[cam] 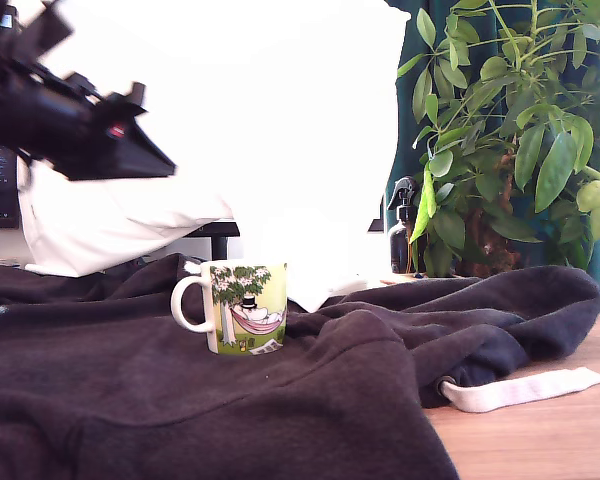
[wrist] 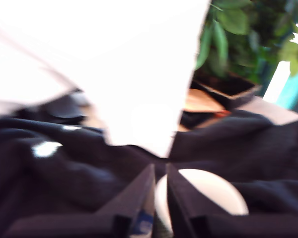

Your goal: Pick the blue coffee capsule and place it inside the green coffee cup

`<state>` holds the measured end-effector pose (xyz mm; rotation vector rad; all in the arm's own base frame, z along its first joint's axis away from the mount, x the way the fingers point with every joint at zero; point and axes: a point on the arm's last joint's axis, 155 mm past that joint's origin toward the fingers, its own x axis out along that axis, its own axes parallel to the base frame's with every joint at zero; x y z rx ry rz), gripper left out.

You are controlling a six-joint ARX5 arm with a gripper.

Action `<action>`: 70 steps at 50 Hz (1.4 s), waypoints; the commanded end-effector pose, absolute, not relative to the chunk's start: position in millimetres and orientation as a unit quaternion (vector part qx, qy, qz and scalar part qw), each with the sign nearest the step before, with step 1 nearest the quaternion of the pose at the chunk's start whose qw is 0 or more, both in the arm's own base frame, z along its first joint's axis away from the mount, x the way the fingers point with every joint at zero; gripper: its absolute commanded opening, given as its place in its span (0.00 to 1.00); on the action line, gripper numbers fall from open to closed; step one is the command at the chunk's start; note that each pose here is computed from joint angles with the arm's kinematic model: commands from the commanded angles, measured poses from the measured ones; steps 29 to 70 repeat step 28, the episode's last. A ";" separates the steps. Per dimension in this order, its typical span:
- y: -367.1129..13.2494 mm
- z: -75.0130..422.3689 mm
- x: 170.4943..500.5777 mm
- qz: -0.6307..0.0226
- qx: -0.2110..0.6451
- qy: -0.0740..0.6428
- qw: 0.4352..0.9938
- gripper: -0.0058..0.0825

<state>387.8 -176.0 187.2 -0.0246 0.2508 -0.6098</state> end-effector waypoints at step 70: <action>-70.3 188.7 397.7 -0.146 -0.012 0.157 0.977 0.05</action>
